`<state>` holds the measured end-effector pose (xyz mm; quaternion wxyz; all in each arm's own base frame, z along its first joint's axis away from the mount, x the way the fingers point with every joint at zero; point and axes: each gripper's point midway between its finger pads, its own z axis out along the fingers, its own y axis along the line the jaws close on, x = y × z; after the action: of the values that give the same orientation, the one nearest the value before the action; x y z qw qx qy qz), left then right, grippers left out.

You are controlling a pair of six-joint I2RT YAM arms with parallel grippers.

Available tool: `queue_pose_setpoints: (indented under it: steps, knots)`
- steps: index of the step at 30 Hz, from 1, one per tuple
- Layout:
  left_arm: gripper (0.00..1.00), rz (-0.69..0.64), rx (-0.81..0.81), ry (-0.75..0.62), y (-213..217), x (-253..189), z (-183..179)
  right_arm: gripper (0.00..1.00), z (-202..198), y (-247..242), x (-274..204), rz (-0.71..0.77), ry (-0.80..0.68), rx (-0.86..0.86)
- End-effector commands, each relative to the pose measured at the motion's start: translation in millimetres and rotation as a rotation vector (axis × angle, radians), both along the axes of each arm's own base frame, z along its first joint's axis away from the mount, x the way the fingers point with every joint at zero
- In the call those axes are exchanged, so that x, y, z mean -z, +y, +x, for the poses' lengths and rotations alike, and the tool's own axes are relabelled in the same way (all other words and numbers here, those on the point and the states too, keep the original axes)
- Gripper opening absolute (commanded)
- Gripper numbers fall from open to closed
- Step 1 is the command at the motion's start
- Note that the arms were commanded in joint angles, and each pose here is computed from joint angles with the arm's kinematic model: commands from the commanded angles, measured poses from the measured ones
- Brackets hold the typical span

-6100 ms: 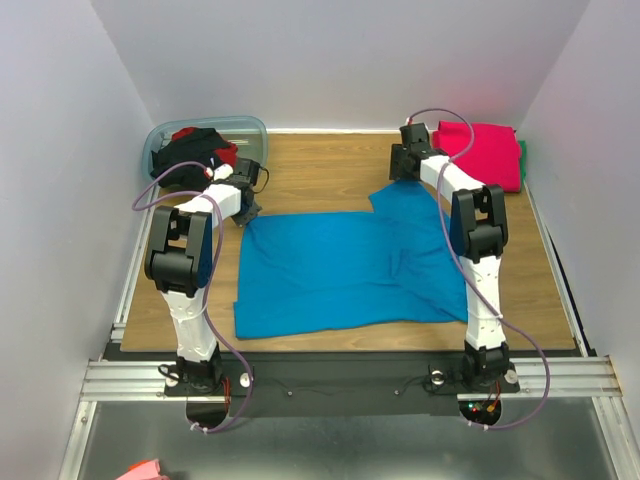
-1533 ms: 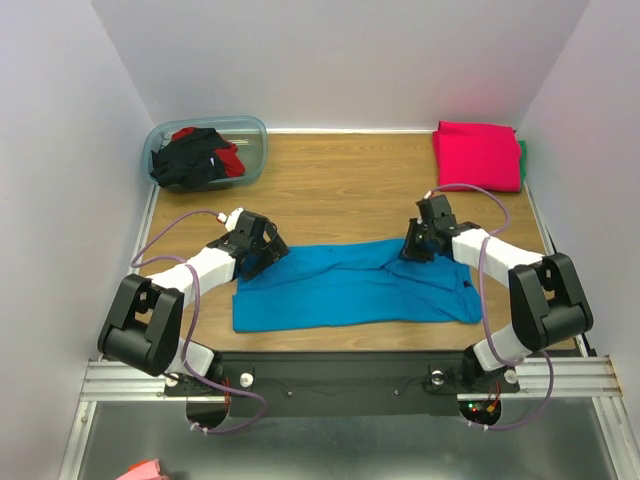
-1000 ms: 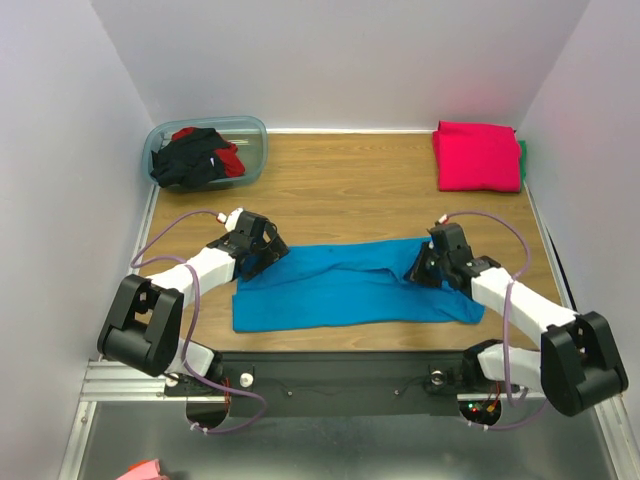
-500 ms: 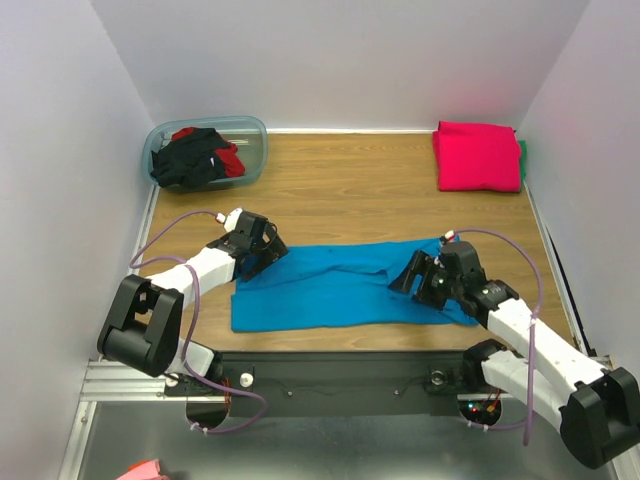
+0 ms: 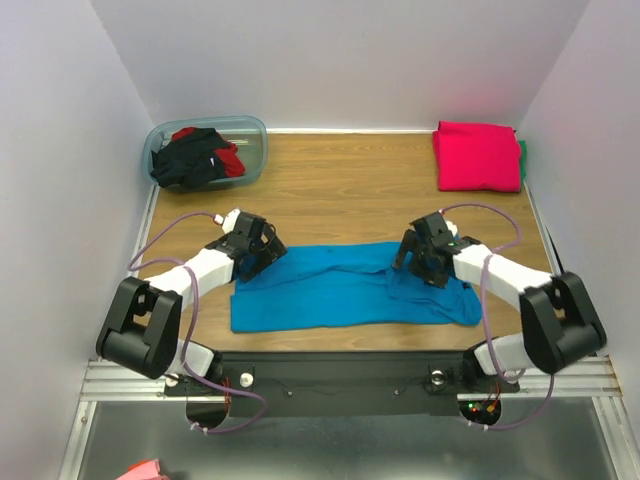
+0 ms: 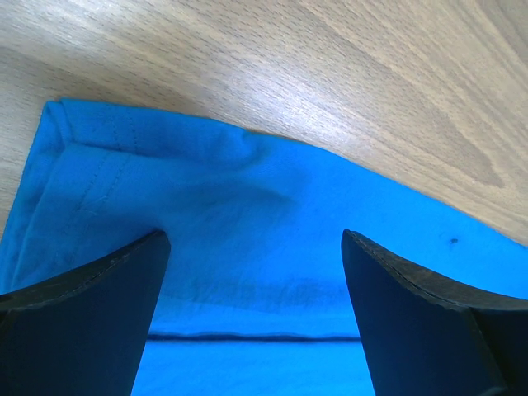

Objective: Fold and stack the t-shirts
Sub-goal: Fold the tshirt

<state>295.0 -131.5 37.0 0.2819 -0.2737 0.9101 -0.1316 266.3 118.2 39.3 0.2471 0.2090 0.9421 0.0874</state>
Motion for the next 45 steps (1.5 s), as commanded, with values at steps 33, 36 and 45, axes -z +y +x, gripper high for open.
queue_pose_setpoints:
  steps: [33,36,45]
  knots:
    - [0.98,-0.201,0.394,0.079,-205,-53,-149,1.0,353,226,-79,0.221,-0.672,-0.743]
    - [0.98,-0.176,0.373,0.042,-198,-70,-144,1.0,342,227,-144,0.24,-0.762,-0.787]
    - [0.98,-0.122,0.242,0.004,-137,-75,-150,1.0,276,180,-249,0.174,-0.813,-0.679]
